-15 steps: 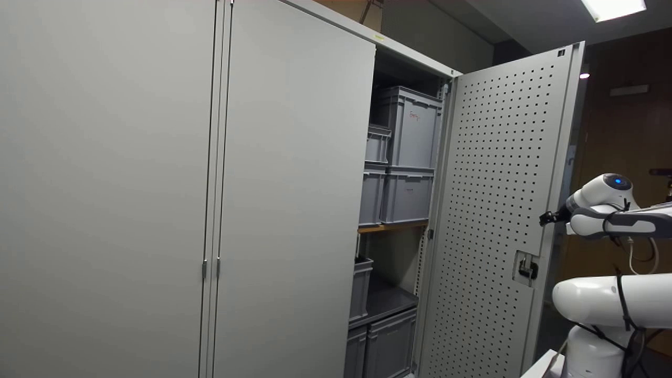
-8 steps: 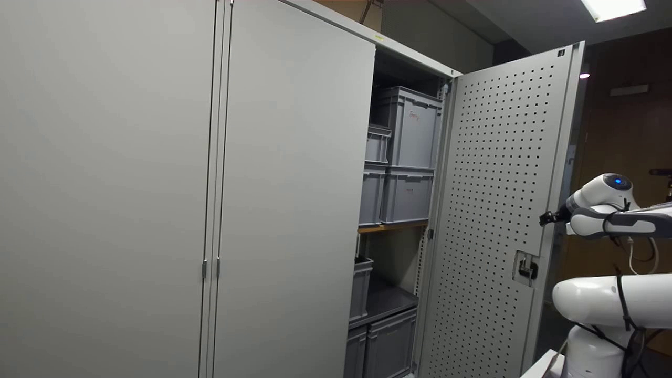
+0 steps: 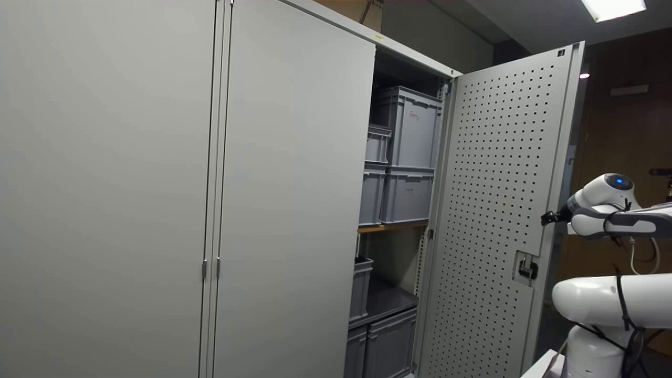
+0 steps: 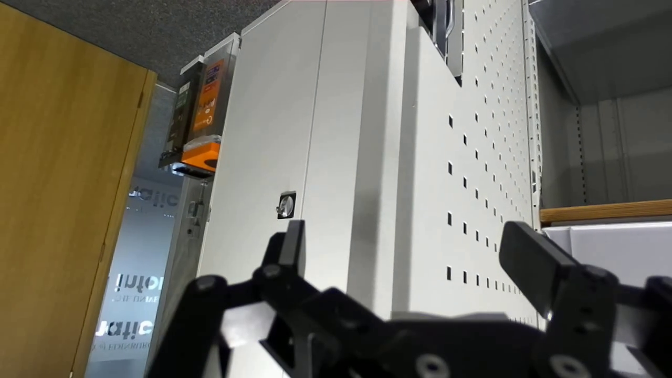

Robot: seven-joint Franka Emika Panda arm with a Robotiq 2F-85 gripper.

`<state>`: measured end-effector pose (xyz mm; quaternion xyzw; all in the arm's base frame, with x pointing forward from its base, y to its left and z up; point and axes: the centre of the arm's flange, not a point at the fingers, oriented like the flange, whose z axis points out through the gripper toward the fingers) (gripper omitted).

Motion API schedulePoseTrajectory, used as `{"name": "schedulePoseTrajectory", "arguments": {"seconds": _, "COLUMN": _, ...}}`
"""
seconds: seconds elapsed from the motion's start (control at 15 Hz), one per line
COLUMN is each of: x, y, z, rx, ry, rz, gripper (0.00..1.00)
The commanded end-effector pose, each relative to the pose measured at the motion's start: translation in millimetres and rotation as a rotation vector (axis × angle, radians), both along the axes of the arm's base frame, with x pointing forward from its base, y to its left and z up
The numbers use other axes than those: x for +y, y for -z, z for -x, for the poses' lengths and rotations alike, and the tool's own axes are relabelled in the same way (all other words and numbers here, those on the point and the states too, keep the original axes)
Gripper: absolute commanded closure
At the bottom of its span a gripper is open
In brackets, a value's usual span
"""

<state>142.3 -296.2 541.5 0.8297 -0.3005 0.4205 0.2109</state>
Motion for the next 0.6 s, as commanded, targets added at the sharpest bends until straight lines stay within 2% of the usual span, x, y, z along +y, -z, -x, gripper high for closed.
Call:
{"name": "schedulePoseTrajectory", "arguments": {"seconds": 0.0, "x": -7.7, "y": -5.2, "z": 8.5, "rx": -0.026, "ry": 0.028, "rz": 0.013, "gripper": 0.0}}
{"name": "schedulePoseTrajectory", "arguments": {"seconds": 0.53, "x": -22.0, "y": -15.2, "z": 21.6, "rx": -0.08, "ry": 0.056, "rz": 0.021, "gripper": 0.0}}
